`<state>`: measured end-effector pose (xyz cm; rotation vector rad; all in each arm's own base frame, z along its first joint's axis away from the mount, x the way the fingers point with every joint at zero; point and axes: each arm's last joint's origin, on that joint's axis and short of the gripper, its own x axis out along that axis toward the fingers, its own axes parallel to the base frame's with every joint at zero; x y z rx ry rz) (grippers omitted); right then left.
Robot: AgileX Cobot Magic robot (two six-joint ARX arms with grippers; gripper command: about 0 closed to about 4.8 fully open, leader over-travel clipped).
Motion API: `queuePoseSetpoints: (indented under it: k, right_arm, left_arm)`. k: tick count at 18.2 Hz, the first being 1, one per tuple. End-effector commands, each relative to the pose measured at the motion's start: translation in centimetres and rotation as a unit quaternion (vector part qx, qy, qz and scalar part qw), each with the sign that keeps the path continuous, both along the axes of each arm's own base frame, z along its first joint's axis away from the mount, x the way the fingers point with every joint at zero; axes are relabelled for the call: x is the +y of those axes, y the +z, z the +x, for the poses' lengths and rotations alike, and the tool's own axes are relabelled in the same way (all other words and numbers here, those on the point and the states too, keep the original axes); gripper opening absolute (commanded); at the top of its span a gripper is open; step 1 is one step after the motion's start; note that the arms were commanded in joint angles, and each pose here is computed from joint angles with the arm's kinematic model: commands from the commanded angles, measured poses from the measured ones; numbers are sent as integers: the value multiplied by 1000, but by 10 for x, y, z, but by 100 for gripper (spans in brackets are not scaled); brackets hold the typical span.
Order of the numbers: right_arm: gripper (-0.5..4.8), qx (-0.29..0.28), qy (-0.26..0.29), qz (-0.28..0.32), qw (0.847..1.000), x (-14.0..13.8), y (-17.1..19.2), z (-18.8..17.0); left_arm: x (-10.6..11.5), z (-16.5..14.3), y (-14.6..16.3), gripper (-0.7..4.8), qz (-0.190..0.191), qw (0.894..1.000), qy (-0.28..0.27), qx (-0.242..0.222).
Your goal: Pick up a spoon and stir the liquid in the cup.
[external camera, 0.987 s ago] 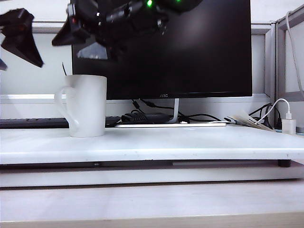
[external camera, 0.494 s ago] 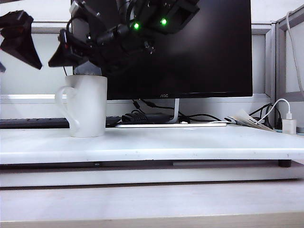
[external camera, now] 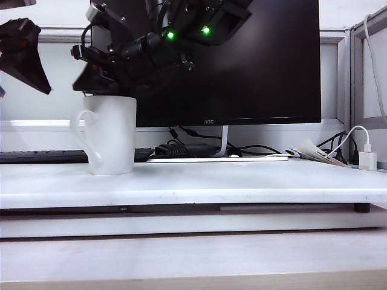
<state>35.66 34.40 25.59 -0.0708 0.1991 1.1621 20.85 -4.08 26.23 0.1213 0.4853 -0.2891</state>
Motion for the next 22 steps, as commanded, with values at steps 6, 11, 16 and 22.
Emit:
queuePoseSetpoints:
  k: [6,11,16,22]
  right_arm:
    - [-6,-17,7,7,1000,3,7,-3]
    - [-6,-26,-4,14,1000,-12,29,-3]
    - [-6,-28,-17,15,999,-30,48,0]
    - [-6,-9,-19,10,1000,-57,51,15]
  left_arm:
    - [1,0,1,479,3,1000,3,0]
    - [1,0,1,479,3,1000,3,-1]
    - [0,0,2,479,1,1000,3,-4]
    - [-1,2,7,479,-14,999,-11,-27]
